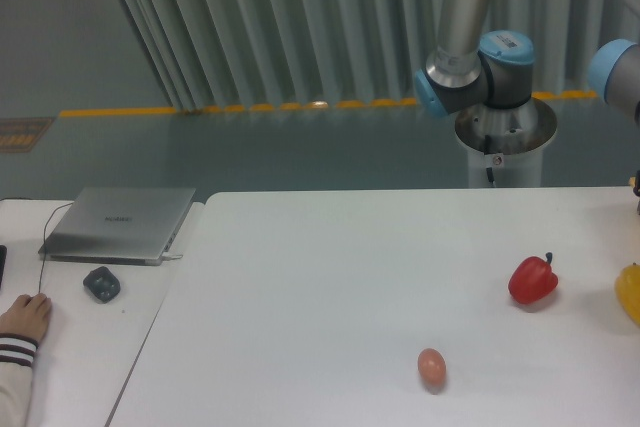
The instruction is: Place the yellow pepper in a basket
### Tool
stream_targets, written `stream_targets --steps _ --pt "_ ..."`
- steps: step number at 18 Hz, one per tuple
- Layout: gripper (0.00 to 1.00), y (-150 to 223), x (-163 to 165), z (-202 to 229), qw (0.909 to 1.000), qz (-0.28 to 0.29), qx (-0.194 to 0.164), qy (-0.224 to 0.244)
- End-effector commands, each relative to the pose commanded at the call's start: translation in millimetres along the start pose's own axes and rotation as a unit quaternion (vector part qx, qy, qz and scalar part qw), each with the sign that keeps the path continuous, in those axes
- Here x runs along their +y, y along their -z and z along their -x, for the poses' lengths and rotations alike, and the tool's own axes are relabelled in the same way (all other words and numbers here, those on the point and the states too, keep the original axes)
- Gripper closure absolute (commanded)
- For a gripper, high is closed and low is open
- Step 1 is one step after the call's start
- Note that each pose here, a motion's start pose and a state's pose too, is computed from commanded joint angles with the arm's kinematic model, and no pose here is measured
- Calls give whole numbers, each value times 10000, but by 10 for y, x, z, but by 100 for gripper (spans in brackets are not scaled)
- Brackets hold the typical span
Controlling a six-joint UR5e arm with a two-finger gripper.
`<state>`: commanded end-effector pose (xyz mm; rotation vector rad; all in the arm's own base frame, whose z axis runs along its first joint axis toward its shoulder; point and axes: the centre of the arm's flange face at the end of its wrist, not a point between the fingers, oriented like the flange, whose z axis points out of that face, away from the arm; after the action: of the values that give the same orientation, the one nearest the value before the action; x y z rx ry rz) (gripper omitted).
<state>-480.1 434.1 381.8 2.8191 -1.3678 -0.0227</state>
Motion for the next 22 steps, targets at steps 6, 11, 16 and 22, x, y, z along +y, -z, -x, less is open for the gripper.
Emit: stream_targets --steps 6,11,16,22 --pt "0 -8 -22 -24 10000 -7 -3 -15" --pt "0 -236 -63 -111 9999 11 13 114" --pt "0 -205 -158 -258 9908 -32 -165 1343" --pt "0 -202 -294 -291 9612 -129 -149 2753"
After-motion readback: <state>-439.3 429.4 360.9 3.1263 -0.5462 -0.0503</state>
